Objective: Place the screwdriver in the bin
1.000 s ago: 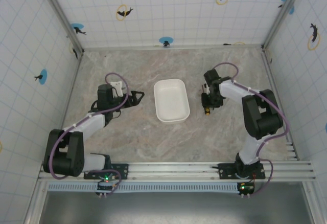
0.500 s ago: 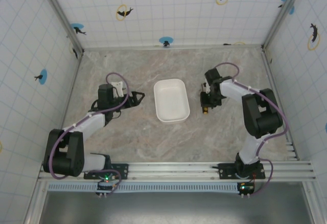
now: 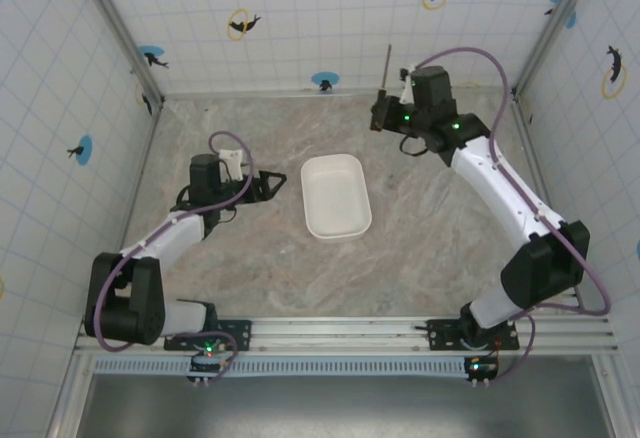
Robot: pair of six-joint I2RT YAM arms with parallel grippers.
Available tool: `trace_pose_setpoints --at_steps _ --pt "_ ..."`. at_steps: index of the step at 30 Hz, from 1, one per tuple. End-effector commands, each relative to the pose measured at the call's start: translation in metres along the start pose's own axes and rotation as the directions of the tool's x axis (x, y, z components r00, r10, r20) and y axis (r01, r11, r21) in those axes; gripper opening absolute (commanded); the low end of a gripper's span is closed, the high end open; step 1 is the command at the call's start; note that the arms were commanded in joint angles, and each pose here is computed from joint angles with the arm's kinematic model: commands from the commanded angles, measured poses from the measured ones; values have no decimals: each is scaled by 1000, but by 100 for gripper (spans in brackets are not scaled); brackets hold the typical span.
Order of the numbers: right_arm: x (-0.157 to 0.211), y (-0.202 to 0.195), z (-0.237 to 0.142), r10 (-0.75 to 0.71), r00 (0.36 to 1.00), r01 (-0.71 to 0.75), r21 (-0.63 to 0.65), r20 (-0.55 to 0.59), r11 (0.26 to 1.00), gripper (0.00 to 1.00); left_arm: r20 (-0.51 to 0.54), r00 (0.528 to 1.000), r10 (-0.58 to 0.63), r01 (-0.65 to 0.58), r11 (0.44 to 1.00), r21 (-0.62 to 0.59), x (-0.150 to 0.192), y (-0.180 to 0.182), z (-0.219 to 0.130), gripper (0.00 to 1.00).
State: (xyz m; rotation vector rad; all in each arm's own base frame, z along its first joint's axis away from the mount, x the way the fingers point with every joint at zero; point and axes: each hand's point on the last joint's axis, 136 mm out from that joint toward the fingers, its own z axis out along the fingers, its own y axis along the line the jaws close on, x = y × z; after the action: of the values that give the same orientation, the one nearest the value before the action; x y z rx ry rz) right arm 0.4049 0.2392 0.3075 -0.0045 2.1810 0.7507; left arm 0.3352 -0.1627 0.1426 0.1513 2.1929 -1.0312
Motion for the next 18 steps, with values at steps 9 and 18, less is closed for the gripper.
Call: trace_pose_setpoints --at_steps 9,18 --pt "138 18 61 22 956 11 109 -293 994 0 -38 999 27 -26 999 31 0 -4 7 98" --pt "226 -6 68 40 849 63 177 -526 982 0 -64 998 10 -10 1000 6 7 7 15 98"
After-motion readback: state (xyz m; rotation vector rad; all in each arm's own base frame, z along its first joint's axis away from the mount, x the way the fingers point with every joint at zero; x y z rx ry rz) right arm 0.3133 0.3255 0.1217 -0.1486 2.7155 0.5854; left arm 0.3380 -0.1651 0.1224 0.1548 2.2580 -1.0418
